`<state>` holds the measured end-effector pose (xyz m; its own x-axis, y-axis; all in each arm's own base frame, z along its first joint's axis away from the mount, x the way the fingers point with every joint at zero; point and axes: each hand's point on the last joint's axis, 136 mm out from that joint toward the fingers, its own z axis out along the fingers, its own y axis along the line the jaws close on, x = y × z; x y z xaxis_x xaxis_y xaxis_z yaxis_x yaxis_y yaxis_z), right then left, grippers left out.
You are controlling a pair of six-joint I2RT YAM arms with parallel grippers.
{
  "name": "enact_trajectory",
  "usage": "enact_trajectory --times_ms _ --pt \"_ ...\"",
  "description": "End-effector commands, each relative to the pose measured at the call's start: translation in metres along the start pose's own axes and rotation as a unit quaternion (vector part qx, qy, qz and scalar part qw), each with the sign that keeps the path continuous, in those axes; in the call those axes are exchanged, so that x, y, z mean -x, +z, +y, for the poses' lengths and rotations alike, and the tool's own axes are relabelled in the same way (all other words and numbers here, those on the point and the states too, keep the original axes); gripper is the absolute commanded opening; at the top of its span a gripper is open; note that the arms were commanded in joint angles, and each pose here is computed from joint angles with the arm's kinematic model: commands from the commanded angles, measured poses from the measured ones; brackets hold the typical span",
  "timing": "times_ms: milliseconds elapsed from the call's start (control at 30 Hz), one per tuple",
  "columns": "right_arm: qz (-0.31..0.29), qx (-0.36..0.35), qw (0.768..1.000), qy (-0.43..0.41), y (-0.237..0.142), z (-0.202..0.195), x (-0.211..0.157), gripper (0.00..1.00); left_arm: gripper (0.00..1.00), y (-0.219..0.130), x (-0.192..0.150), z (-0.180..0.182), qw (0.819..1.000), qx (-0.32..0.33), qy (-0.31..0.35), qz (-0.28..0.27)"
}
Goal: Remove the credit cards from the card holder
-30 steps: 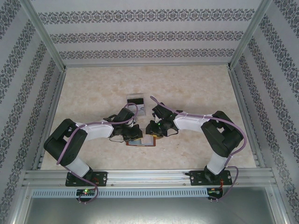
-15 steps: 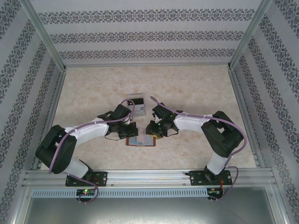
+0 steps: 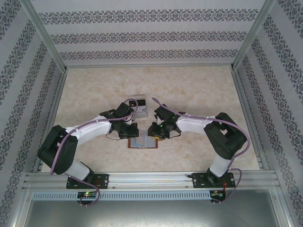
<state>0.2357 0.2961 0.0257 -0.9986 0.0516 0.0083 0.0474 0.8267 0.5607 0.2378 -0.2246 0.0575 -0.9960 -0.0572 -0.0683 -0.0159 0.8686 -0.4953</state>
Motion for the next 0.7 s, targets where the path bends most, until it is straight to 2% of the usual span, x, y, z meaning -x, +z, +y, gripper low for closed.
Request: enact_trajectory --times_ms 0,267,433,667 --pt "0.01 -0.037 0.999 0.007 0.003 -0.02 -0.01 0.31 0.1 0.007 -0.005 -0.007 1.0 -0.015 0.0 0.027" --pt "0.011 -0.033 0.999 0.003 0.002 -0.015 -0.011 0.31 0.12 0.014 -0.007 -0.012 0.999 -0.022 -0.003 0.033" --pt "0.01 -0.033 0.999 0.002 0.0 -0.014 -0.011 0.31 0.08 0.012 -0.007 -0.012 0.999 -0.021 -0.002 0.031" --pt "-0.005 -0.028 1.0 -0.007 -0.015 -0.006 -0.005 0.31 0.03 -0.008 -0.002 -0.015 1.0 -0.006 0.025 0.007"
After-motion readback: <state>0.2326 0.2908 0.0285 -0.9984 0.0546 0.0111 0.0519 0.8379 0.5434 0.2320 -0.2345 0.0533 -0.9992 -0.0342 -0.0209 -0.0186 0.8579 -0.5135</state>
